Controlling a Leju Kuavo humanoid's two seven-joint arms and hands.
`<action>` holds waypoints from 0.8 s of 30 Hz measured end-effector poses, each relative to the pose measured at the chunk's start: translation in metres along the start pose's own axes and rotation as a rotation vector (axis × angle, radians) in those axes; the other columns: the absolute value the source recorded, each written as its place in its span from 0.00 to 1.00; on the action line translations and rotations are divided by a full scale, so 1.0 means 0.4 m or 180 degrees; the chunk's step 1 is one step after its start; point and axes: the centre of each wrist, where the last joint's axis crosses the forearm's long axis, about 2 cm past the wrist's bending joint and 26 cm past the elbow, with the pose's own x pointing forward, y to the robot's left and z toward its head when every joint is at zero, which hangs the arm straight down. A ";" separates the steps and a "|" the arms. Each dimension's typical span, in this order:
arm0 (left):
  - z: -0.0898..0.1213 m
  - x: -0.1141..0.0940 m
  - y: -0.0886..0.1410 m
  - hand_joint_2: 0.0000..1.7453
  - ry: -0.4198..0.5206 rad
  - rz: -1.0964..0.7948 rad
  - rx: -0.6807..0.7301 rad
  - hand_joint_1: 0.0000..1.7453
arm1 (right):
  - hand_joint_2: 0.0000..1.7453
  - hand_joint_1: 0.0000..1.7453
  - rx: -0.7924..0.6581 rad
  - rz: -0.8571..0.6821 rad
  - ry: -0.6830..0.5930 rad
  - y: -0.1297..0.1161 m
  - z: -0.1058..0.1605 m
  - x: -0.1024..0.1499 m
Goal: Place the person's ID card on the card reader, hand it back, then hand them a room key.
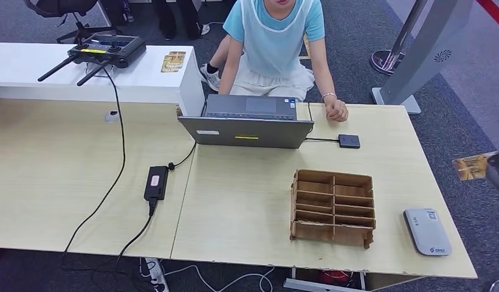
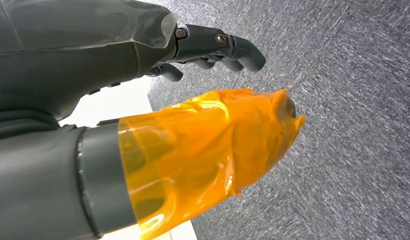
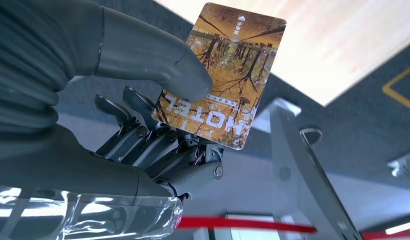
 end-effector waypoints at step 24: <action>0.003 0.013 0.003 0.00 -0.0004 -0.0030 0.0015 0.00 | 1.00 1.00 -0.0701 0.0823 -0.0371 0.082 -0.153 0.229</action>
